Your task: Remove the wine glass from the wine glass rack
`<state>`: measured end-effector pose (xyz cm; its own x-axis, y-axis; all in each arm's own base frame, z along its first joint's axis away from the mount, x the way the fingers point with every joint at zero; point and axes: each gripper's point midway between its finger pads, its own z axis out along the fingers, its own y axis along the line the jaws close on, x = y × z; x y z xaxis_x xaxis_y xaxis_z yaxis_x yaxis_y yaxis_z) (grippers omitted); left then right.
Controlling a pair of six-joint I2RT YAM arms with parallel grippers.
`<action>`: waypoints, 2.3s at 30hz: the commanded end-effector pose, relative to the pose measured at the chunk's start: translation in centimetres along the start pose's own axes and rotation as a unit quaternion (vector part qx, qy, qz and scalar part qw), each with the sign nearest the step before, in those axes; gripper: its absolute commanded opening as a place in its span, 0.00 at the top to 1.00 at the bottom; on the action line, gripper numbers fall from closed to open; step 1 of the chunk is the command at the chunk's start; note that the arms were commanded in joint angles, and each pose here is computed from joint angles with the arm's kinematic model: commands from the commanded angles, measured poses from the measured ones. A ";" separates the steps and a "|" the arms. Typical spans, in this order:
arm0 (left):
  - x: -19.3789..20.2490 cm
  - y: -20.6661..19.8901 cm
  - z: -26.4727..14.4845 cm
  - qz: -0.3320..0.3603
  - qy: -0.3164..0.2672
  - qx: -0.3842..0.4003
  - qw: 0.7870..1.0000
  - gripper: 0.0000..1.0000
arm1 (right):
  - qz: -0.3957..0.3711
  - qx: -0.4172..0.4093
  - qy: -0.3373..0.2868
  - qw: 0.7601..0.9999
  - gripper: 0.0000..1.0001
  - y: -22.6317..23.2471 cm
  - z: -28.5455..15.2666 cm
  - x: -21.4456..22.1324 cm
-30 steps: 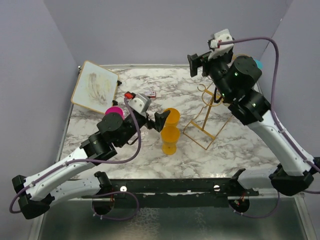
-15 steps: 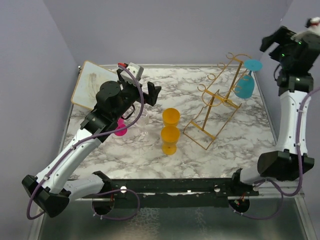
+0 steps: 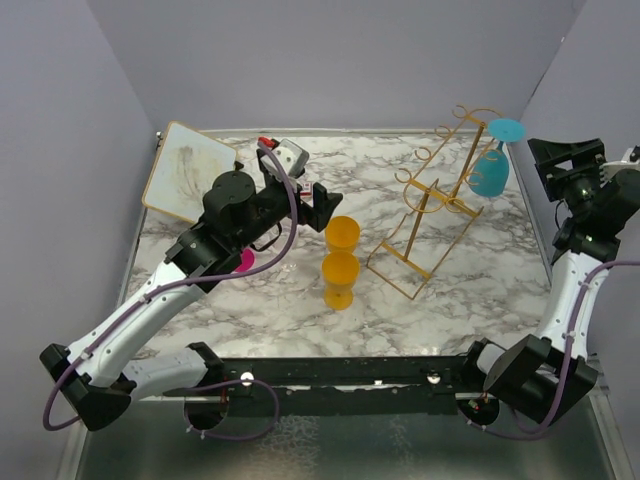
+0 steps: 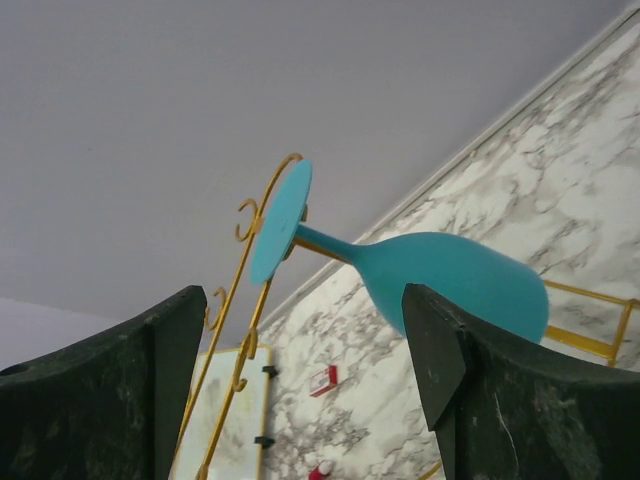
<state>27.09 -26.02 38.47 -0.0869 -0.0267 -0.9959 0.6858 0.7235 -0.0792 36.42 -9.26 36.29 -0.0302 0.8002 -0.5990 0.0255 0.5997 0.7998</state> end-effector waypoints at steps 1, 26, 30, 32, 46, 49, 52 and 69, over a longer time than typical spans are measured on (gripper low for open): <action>-1.6 -0.6 -1.2 -0.003 -0.019 0.010 1.000 0.01 | 0.037 -0.092 -0.004 0.995 0.21 3.9 -1.1 -0.2; -1.9 -0.6 -1.4 -0.021 -0.033 0.013 0.999 0.01 | 0.096 -0.115 0.068 0.986 0.54 3.0 4.0 0.8; -1.9 -0.4 -1.3 -0.025 -0.033 0.012 0.999 0.01 | 0.103 -0.111 0.075 0.986 0.56 2.7 4.7 1.2; -1.8 -0.3 -1.2 -0.025 -0.032 0.010 0.999 0.01 | 0.106 -0.110 0.076 0.985 0.56 2.6 4.9 1.4; -1.2 0.0 -0.8 -0.028 -0.024 0.008 0.999 0.01 | 0.102 -0.086 0.063 0.989 0.72 2.5 4.6 1.1; -1.0 0.0 -0.8 -0.029 -0.021 0.007 0.999 0.01 | 0.100 -0.079 0.058 0.990 0.72 2.5 4.5 0.9; -1.0 0.1 -0.9 -0.030 -0.020 0.007 0.999 0.01 | 0.101 -0.076 0.055 0.990 0.74 2.4 4.6 0.8; -1.1 -0.1 -1.0 -0.033 -0.022 0.010 0.999 0.01 | 0.119 -0.077 0.065 0.988 0.88 2.7 4.5 0.9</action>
<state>26.63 -25.24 39.27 -0.1040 -0.0855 -0.9909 0.6827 0.7183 -0.1336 41.34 -7.07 35.58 -0.1901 0.9075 -0.3745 -0.0746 0.3670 0.9272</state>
